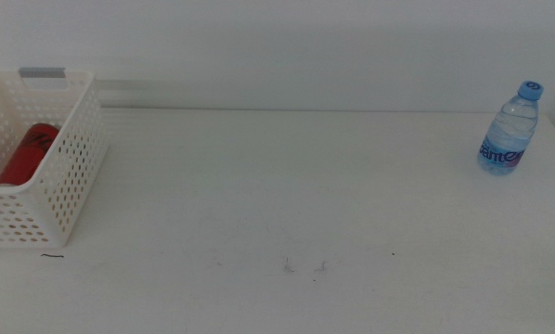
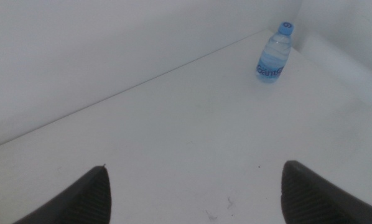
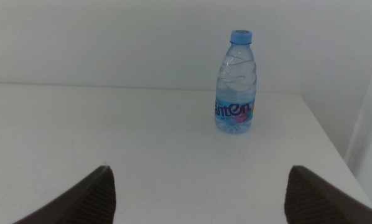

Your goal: Use arms to grab the bottles and put them into the dustbin to the left of the table.

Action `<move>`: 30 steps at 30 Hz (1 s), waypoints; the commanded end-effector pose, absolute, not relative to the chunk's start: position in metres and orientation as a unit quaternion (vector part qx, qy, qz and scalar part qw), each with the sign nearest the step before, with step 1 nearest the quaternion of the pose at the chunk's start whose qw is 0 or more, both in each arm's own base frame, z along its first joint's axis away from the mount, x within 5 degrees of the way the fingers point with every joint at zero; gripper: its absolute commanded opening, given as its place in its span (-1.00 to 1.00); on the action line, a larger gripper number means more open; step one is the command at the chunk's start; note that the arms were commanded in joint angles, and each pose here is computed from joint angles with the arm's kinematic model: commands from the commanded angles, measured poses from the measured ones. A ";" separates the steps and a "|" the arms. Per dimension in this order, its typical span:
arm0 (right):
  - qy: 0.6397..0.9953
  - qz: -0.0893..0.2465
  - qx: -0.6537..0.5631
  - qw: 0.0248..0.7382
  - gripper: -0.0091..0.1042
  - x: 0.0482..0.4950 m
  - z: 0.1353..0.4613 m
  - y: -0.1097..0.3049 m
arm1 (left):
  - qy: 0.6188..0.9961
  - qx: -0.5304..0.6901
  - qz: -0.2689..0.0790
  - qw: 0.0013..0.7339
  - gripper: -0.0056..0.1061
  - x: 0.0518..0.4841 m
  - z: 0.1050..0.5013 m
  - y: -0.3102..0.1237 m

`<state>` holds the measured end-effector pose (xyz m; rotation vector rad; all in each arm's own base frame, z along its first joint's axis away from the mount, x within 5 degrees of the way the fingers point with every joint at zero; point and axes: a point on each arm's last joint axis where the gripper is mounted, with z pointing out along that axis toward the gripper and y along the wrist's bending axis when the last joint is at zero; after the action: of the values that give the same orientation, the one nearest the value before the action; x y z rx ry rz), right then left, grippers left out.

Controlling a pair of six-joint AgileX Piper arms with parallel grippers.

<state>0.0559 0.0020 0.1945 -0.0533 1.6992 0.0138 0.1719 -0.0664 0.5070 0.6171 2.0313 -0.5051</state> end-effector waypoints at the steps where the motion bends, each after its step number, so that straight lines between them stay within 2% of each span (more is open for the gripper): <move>1: 0.739 0.001 -0.025 0.673 0.56 0.057 0.197 0.002 | 0.824 0.251 -0.206 0.465 0.78 0.171 0.508 -0.067; 6: 0.740 0.003 -0.026 0.672 0.56 0.065 0.200 0.003 | 0.824 0.251 -0.206 0.465 0.78 0.171 0.508 -0.067; 8: 0.741 -0.013 -0.045 0.670 0.56 0.069 0.200 0.003 | 0.824 0.251 -0.206 0.465 0.78 0.171 0.508 -0.067; 10: 0.726 -0.037 -0.075 0.682 0.56 0.076 0.205 0.004 | 0.824 0.251 -0.206 0.465 0.78 0.171 0.508 -0.067; 11: 0.719 -0.038 -0.078 0.690 0.56 0.079 0.207 0.004 | 0.824 0.251 -0.206 0.465 0.78 0.171 0.508 -0.067; 15: 0.738 -0.012 -0.052 0.673 0.56 0.096 0.204 0.005 | 0.824 0.251 -0.206 0.465 0.78 0.171 0.508 -0.067; 18: 0.744 -0.016 -0.064 0.664 0.56 0.110 0.199 0.006 | 0.824 0.251 -0.206 0.465 0.78 0.171 0.508 -0.067; 24: 0.727 -0.014 -0.052 0.685 0.56 0.138 0.194 0.007 | 0.824 0.251 -0.206 0.465 0.78 0.171 0.508 -0.067; 30: 0.763 -0.017 0.034 0.645 0.56 0.174 0.180 -0.003 | 0.824 0.251 -0.206 0.465 0.78 0.171 0.508 -0.067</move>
<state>0.1655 0.0014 0.1816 0.0113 1.7322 -0.0281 0.1720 -0.0662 0.5069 0.6176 2.0318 -0.5019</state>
